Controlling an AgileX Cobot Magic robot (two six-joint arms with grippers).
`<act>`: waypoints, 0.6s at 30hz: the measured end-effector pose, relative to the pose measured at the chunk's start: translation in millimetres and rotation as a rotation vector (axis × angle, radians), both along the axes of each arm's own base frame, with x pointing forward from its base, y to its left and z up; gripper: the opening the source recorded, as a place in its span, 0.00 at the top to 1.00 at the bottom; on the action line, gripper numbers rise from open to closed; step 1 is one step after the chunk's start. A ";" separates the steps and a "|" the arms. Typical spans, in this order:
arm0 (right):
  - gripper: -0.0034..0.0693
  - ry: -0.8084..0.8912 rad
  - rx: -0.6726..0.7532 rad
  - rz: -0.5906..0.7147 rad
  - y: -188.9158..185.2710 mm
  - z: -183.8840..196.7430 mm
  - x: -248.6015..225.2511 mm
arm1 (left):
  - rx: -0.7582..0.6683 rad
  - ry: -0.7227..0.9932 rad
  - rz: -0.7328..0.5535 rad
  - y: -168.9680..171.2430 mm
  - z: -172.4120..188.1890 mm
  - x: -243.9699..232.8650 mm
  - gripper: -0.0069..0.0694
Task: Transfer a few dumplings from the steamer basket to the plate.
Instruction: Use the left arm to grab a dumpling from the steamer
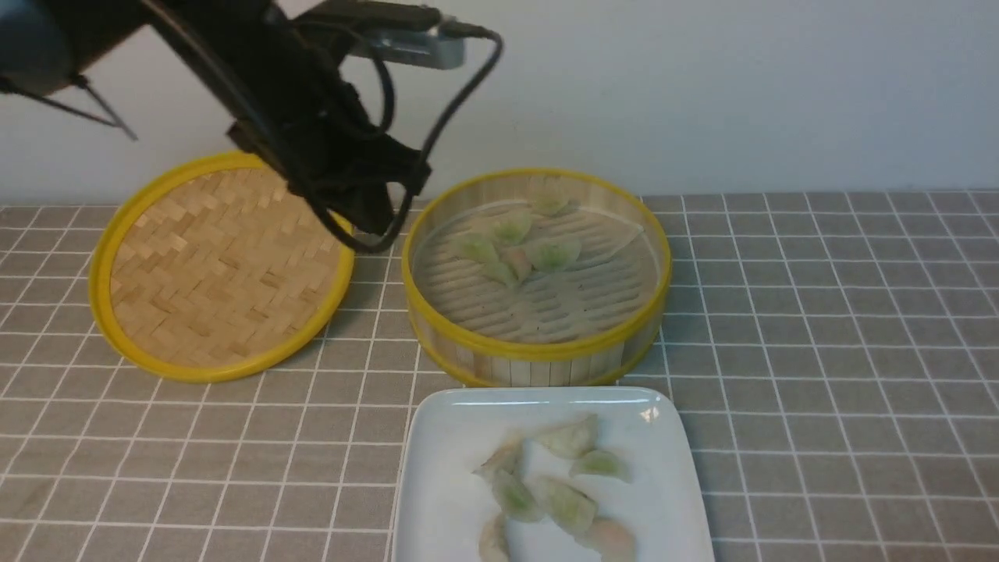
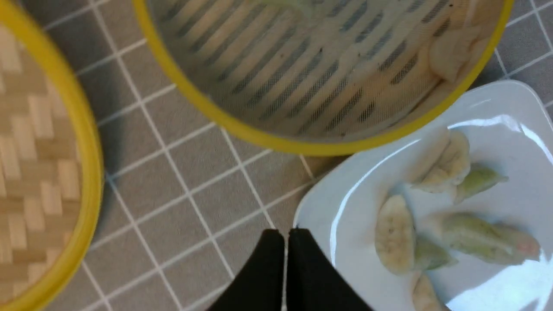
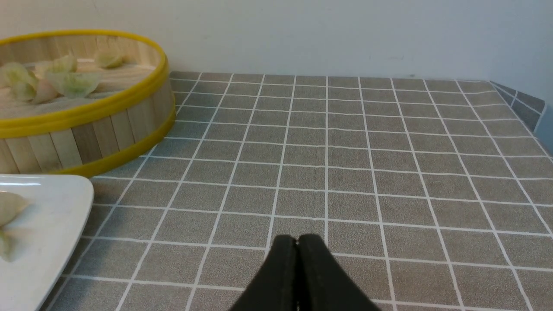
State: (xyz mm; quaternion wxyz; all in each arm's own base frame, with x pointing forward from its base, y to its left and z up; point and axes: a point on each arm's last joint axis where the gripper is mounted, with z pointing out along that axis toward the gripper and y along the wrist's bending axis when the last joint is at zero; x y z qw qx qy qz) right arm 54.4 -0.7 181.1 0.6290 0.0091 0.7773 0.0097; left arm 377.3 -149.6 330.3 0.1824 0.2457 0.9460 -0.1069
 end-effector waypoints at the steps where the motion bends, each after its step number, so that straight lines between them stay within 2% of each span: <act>1: 0.97 0.000 0.000 0.000 0.0 0.0 0.0 | 0.016 -0.007 -0.017 -6.5 -3.9 5.4 0.92; 5: 0.97 0.000 0.000 0.000 0.0 0.0 0.0 | 0.045 -0.020 -0.049 -22.2 -17.4 21.3 0.92; 13: 0.97 0.000 0.000 0.000 0.0 0.0 0.0 | 0.010 -0.108 -0.034 -41.6 -61.4 61.1 0.92; 18: 0.97 0.000 0.000 0.000 0.0 0.0 0.0 | -0.028 -0.190 -0.042 -50.0 -84.7 79.3 0.87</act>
